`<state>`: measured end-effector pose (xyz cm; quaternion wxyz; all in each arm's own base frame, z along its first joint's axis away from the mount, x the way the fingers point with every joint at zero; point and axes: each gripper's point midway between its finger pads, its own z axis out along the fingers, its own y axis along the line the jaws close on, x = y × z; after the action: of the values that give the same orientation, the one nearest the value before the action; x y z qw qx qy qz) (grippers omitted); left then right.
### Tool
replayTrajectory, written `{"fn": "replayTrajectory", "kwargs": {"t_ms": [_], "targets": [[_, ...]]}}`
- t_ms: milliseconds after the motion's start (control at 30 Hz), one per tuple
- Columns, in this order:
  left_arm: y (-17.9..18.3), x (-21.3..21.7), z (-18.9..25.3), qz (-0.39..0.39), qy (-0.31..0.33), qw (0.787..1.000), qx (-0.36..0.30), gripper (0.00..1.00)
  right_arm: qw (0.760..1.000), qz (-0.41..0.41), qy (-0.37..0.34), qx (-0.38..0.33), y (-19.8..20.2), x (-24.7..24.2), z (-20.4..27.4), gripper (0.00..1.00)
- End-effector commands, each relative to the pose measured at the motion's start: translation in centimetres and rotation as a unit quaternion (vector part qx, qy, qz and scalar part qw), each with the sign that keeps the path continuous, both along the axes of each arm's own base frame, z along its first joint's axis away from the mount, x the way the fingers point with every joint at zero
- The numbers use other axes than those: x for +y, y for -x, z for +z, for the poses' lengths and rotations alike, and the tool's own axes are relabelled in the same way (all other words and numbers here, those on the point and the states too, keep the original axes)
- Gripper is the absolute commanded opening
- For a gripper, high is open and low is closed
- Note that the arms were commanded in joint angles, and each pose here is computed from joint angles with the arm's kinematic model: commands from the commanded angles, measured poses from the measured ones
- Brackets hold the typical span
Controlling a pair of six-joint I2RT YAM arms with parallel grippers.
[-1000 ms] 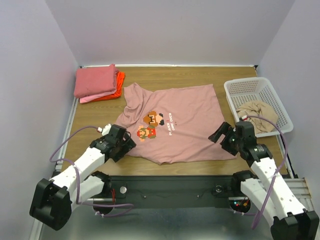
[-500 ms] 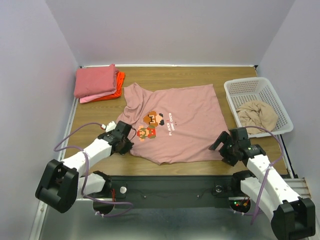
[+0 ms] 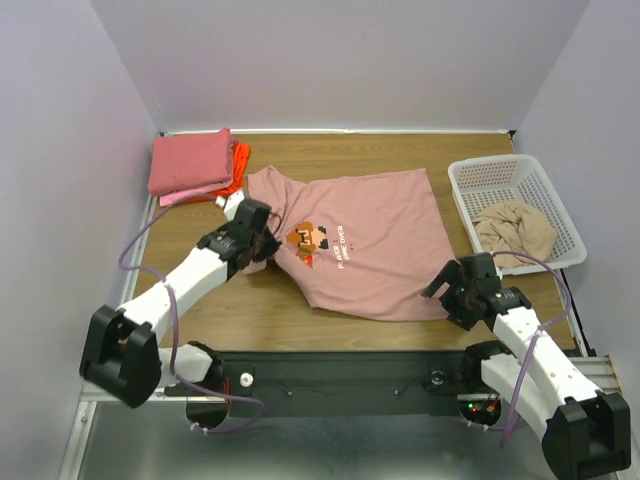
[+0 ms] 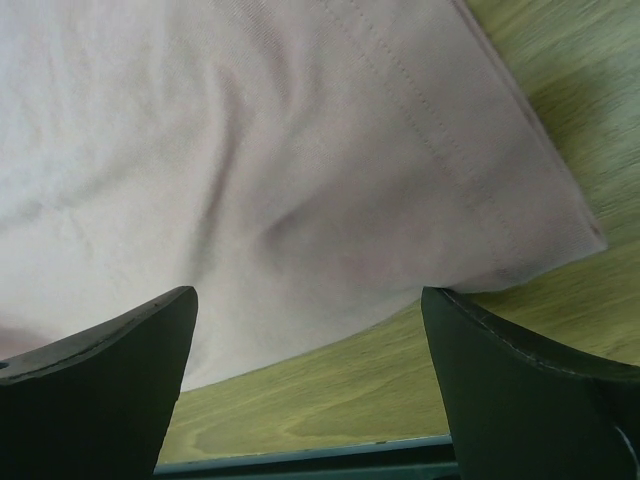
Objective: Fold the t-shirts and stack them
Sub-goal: Flatten the tshirt out
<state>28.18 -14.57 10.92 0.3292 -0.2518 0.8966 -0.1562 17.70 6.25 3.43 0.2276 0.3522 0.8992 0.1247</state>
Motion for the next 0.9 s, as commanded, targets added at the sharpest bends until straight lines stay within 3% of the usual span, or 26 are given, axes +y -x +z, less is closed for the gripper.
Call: {"fn": "replayTrajectory", "kwargs": {"t_ms": [0, 167, 200, 233, 300, 367, 433, 467, 600, 633, 667, 833, 867], "targets": [[-6.3, -3.5, 3.7, -0.049, -0.009, 0.997, -0.06, 0.0, 0.999, -0.013, 0.025, -0.035, -2.0, -0.9, 1.7, 1.0], [-13.1, -7.1, 3.9, -0.096, -0.057, 0.992, -0.052, 0.0, 0.999, -0.011, 0.026, -0.026, -2.1, -0.8, 1.3, 1.0], [-14.3, -7.8, 0.8, -0.106, -0.075, 0.991, -0.015, 0.0, 0.999, -0.011, 0.026, -0.026, -2.1, -0.8, 1.2, 1.0], [-17.0, -9.3, 3.7, -0.108, -0.067, 0.991, -0.046, 0.0, 0.999, -0.009, 0.025, -0.025, -2.0, -0.8, 1.1, 1.0], [-20.2, -11.6, 3.6, -0.139, -0.071, 0.986, -0.055, 0.02, 0.999, -0.009, 0.026, -0.023, -2.0, -0.8, 0.8, 1.0], [-22.5, -12.6, 3.8, -0.147, -0.078, 0.983, -0.074, 0.27, 0.999, -0.009, 0.025, -0.024, -2.0, -0.8, 0.8, 1.0], [-25.2, -13.9, 4.4, -0.156, -0.088, 0.98, -0.086, 0.39, 0.999, -0.008, 0.026, -0.022, -2.0, -0.8, 0.7, 1.0], [-25.3, -14.2, 2.3, -0.17, -0.096, 0.979, -0.058, 0.49, 0.999, -0.007, 0.026, -0.021, -2.0, -0.8, 0.6, 1.0], [-25.6, -15.4, 5.6, -0.187, -0.084, 0.974, -0.095, 0.51, 0.999, -0.004, 0.026, -0.022, -2.0, -0.7, 0.7, 1.0], [-24.8, -14.9, 4.1, -0.189, -0.092, 0.974, -0.079, 0.53, 0.999, -0.005, 0.026, -0.023, -2.0, -0.7, 0.7, 1.0], [-24.4, -14.8, 6.5, -0.185, -0.085, 0.973, -0.105, 0.94, 0.999, -0.005, 0.026, -0.025, -2.1, -0.8, 0.7, 1.0], [-18.9, -12.6, 4.0, -0.192, -0.09, 0.975, -0.066, 0.95, 0.999, -0.002, 0.026, -0.025, -2.0, -0.7, 0.6, 1.0], [-18.2, -12.8, 6.0, -0.194, -0.071, 0.974, -0.092, 0.95, 0.999, -0.002, 0.026, -0.024, -1.9, -0.7, 0.5, 1.0]]}}
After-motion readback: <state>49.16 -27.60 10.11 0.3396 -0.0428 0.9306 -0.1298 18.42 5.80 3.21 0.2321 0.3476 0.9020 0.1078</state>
